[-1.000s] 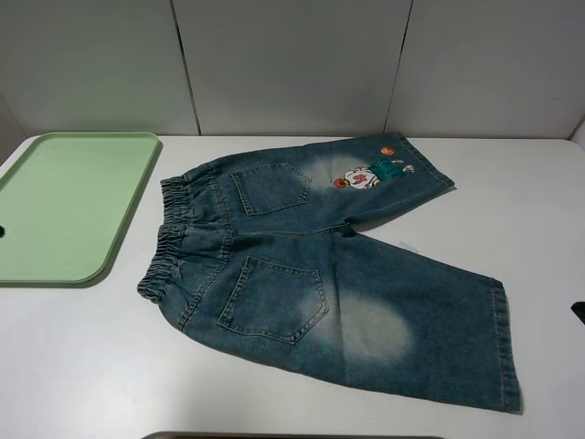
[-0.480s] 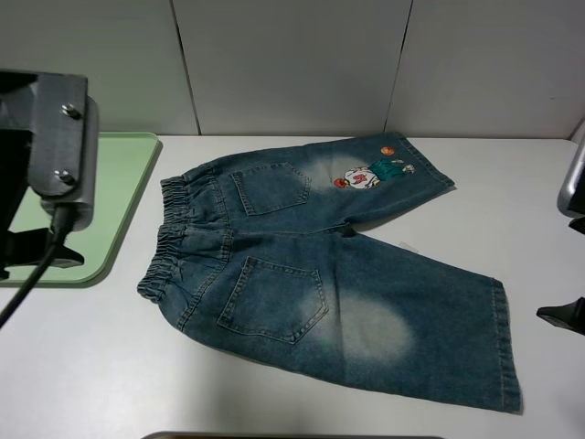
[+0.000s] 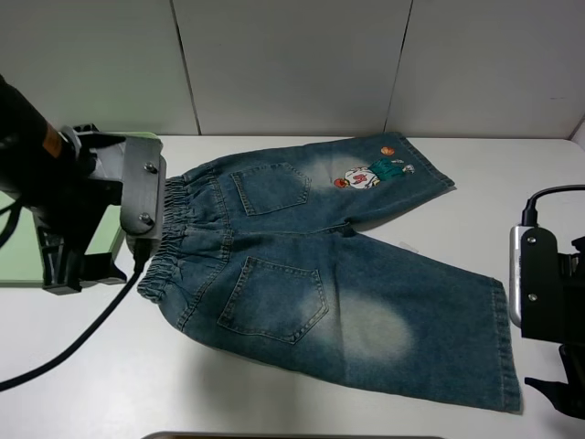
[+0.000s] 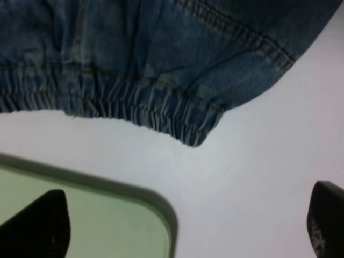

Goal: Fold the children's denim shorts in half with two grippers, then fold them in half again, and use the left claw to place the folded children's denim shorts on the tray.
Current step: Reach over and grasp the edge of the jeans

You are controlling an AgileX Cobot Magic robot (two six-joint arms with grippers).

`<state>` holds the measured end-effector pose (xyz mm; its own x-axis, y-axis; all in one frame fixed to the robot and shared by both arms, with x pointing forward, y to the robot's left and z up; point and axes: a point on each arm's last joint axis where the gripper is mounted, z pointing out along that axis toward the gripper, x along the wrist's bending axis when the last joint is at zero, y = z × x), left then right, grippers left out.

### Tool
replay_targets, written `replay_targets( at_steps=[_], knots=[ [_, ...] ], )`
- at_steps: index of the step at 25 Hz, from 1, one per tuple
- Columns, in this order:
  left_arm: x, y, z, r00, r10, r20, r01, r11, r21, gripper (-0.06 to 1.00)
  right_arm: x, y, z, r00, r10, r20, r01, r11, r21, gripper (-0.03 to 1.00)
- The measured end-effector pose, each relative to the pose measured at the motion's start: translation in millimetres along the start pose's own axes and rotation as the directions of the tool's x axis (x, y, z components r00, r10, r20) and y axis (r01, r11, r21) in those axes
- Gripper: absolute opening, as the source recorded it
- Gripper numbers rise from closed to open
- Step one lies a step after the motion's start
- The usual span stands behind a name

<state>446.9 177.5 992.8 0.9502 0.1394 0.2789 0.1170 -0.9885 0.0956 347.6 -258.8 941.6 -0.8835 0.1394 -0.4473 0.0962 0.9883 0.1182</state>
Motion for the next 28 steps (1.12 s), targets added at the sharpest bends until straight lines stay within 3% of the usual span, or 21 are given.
replay_targets(
  at_steps=[9, 15, 28],
  knots=[
    [-9.0, 3.1, 46.9, 1.000, 0.023, -0.021, -0.024, 0.998, -0.057, 0.87, 4.9, -1.5, 2.9, 0.999, -0.018, 0.028, 0.019, 0.999, -0.028, 0.66],
    [-7.5, 8.1, 63.9, 0.999, 0.029, -0.021, -0.031, 0.997, -0.071, 0.87, 6.7, -0.7, 14.3, 0.998, -0.047, -0.035, 0.047, 0.999, 0.010, 0.66],
    [-3.2, 14.2, 65.6, 0.998, -0.003, -0.064, -0.005, 0.991, -0.134, 0.87, 8.0, 12.0, 51.1, 0.986, -0.099, -0.137, 0.099, 0.995, -0.011, 0.64]
  ],
)
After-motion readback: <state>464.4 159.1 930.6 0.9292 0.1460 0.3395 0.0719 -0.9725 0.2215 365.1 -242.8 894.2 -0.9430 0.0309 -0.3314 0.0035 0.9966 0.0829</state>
